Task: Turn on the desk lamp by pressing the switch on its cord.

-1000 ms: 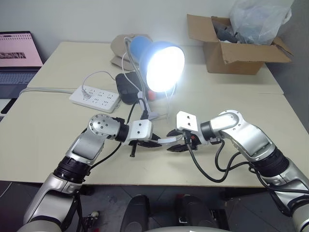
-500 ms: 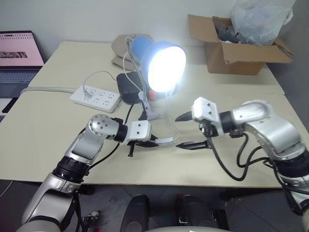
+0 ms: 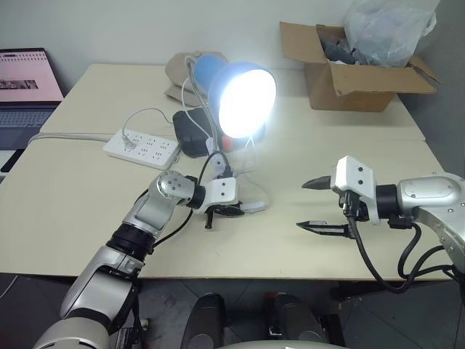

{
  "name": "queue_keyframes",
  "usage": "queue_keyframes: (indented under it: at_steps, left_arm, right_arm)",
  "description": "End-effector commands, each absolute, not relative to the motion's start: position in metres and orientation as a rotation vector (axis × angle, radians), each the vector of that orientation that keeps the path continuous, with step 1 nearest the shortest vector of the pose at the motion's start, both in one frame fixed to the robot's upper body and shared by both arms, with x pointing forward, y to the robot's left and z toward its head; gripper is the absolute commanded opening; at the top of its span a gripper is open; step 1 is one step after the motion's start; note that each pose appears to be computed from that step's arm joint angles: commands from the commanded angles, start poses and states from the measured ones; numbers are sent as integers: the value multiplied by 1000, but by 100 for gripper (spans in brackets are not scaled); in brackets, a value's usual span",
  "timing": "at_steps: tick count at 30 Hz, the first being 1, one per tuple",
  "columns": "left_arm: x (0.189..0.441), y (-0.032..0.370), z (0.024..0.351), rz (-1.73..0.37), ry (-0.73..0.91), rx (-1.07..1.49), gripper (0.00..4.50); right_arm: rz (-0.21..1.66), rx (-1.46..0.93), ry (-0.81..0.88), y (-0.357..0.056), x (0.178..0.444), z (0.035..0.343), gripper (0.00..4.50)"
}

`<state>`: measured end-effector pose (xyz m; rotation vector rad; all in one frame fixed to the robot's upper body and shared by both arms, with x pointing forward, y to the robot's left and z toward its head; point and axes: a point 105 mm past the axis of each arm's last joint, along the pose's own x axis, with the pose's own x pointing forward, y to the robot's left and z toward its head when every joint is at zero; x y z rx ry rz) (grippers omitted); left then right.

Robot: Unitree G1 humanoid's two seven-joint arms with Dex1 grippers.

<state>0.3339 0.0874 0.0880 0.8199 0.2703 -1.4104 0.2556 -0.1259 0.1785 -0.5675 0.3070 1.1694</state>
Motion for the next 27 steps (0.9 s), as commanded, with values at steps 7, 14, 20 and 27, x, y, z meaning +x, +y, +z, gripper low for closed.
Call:
queue_keyframes:
  at_steps: [7,14,20,27]
  left_arm:
    - [344,79,104,-1375,179,847,260]
    - [344,86,141,-1314,19,860,410]
    - [335,113,181,-1245,-33,780,410]
    - [303,171,185,-1146,108,702,410]
  right_arm:
    - [1114,-584,261,-130,254,186,450]
    - [1115,-586,263,-130,257,185,450]
    - [1105,-601,262,-134,262,188,450]
    - [1070,-610,190,-142,266,194,450]
